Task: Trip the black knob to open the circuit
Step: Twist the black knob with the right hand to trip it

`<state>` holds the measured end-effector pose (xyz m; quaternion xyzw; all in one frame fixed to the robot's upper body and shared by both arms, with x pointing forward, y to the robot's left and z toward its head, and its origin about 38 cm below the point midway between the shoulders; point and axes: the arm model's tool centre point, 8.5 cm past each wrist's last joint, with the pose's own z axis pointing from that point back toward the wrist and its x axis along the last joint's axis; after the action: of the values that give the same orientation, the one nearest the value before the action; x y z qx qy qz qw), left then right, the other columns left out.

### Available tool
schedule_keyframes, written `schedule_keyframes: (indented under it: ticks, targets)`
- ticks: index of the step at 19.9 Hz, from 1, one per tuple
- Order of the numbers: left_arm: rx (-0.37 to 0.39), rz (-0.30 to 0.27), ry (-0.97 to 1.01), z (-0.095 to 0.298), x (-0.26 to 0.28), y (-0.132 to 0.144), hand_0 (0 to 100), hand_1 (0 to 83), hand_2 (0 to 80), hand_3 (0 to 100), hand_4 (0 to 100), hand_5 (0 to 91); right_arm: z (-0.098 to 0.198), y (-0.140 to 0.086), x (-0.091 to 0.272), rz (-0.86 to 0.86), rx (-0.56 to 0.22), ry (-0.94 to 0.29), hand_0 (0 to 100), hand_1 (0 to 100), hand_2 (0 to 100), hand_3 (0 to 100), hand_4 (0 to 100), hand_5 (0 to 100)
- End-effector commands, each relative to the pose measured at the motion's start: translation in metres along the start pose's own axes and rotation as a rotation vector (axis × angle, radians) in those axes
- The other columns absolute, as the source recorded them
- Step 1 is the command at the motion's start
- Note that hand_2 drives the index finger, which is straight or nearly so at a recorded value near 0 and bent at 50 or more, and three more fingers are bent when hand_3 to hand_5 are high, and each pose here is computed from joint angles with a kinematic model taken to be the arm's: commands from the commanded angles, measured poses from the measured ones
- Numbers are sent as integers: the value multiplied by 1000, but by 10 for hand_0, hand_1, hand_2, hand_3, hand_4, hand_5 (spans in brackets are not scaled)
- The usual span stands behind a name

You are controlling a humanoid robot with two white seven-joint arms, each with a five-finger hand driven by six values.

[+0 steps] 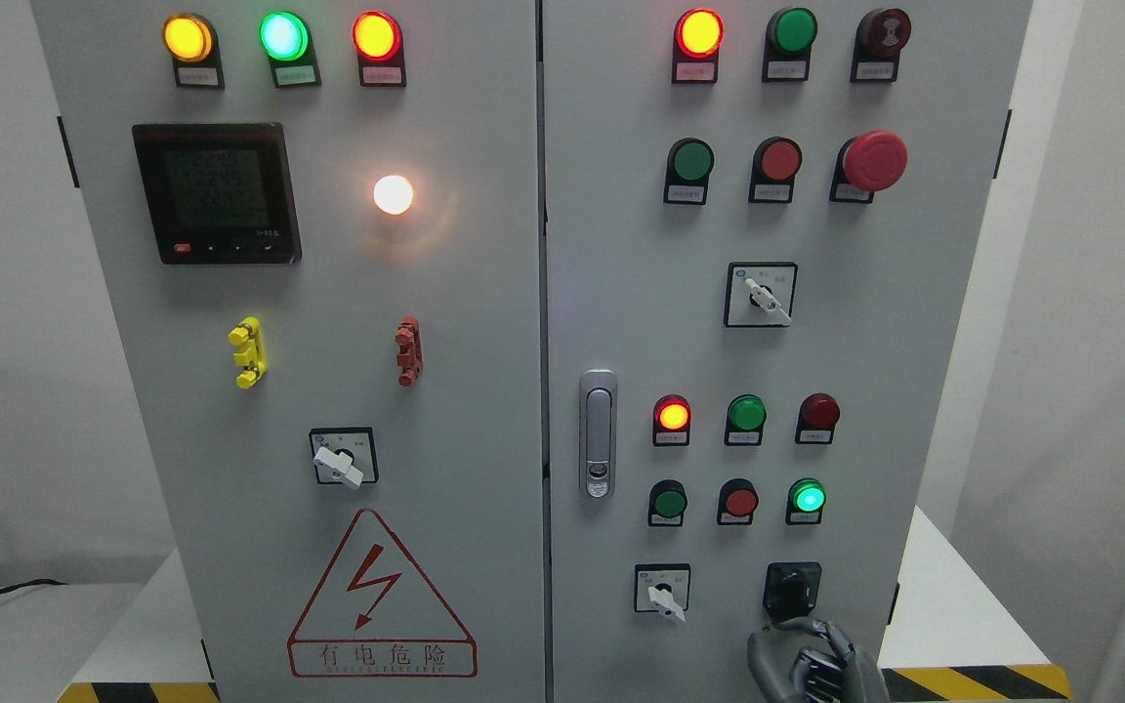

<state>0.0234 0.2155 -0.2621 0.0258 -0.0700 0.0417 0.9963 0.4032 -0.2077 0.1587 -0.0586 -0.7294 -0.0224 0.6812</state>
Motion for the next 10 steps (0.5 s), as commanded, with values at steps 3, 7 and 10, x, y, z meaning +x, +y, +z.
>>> schedule_keyframes:
  ticks: [3, 7, 10]
  targets:
    - [-5, -30, -1, 0, 0, -1, 120, 389, 0, 0, 0, 0, 0, -10, -6, 5, -27, 10, 312, 728, 443, 1000, 1000, 933]
    - [-5, -30, -1, 0, 0, -1, 120, 389, 0, 0, 0, 0, -1, -17, -6, 4, -44, 11, 311, 728, 443, 1000, 1000, 933]
    - [-5, -30, -1, 0, 0, -1, 120, 389, 0, 0, 0, 0, -1, -19, -7, 3, -50, 12, 309, 728, 443, 1000, 1000, 933]
